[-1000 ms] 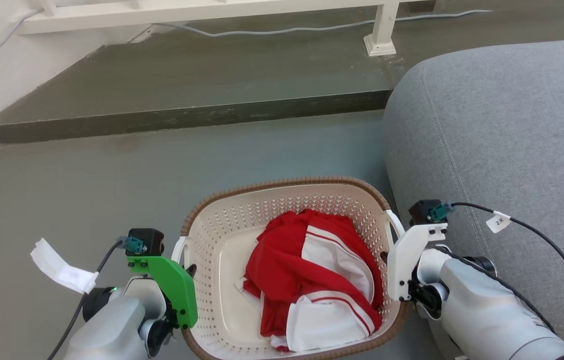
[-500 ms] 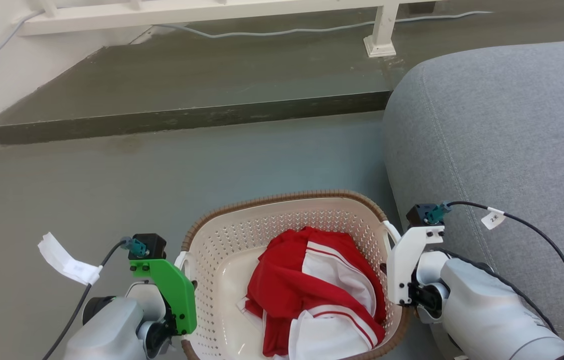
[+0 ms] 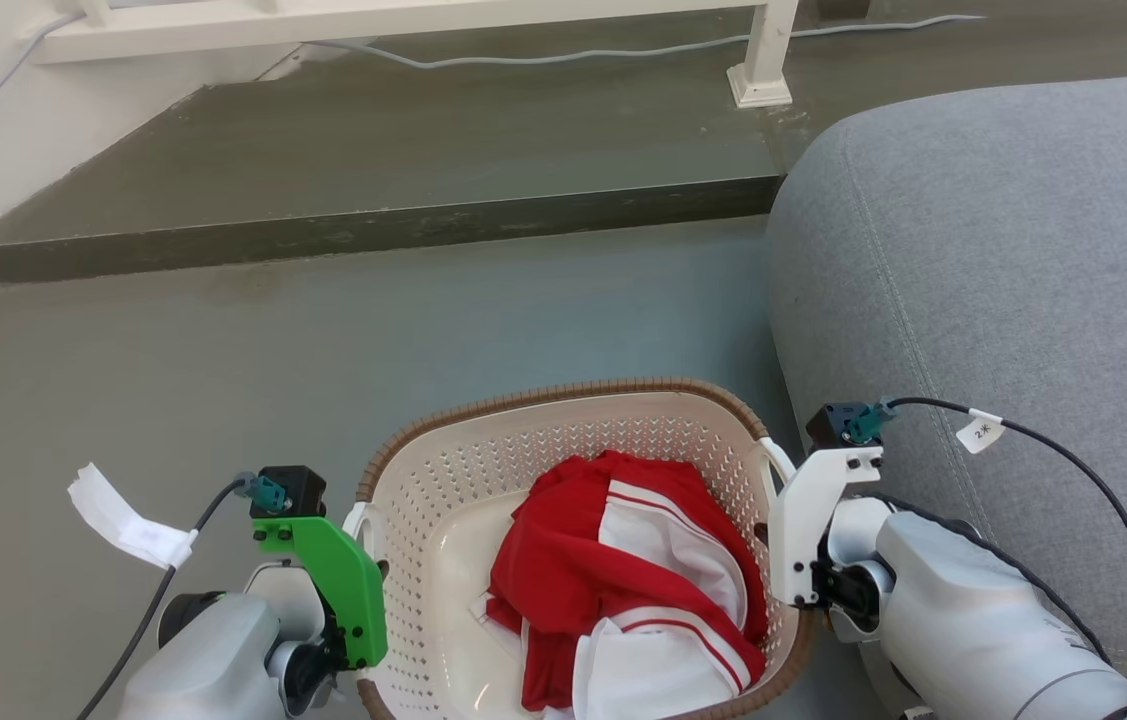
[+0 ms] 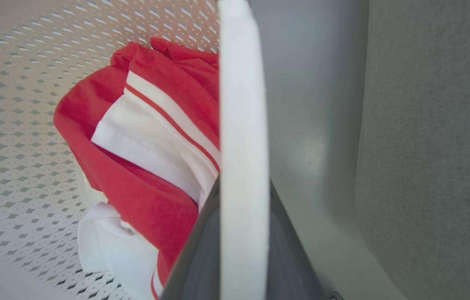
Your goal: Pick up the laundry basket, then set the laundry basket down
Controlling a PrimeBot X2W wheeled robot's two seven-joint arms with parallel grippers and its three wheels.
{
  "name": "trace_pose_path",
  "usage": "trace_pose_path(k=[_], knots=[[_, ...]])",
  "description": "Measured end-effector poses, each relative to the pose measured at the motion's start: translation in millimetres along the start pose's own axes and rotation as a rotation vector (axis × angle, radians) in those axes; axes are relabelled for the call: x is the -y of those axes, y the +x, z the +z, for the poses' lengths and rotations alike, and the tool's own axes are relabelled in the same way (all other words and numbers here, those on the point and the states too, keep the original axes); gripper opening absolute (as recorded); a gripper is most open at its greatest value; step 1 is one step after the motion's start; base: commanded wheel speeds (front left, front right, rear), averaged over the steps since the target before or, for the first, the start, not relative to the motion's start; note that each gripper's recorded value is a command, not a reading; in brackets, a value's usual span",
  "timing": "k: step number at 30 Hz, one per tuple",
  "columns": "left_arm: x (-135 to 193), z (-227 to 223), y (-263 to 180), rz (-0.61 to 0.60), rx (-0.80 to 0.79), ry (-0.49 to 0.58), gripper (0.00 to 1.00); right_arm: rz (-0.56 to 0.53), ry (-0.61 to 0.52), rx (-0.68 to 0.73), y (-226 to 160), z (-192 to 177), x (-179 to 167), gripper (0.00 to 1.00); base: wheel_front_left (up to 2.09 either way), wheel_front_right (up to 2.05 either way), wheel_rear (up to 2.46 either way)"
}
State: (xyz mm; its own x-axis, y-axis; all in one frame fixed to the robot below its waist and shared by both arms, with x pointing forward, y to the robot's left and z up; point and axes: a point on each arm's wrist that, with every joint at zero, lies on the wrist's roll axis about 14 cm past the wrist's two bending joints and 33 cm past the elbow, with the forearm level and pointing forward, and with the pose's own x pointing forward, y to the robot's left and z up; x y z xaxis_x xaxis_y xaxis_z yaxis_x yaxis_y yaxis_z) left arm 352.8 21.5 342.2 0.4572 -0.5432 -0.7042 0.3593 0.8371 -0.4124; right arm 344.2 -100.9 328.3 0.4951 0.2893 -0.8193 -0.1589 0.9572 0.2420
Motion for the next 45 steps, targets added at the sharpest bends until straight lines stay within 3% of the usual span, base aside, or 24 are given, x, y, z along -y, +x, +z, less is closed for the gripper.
trace_pose_path(k=[21,45], knots=[[-14,15,18,-0.005,0.03,-0.005,0.0,0.005,0.025,0.013,18,10,3,0.0,0.0,0.0,0.0],[-69,22,87,0.005,0.077,-0.081,0.0,0.004,0.079,-0.009,95,13,17,0.0,0.0,0.0,0.0]])
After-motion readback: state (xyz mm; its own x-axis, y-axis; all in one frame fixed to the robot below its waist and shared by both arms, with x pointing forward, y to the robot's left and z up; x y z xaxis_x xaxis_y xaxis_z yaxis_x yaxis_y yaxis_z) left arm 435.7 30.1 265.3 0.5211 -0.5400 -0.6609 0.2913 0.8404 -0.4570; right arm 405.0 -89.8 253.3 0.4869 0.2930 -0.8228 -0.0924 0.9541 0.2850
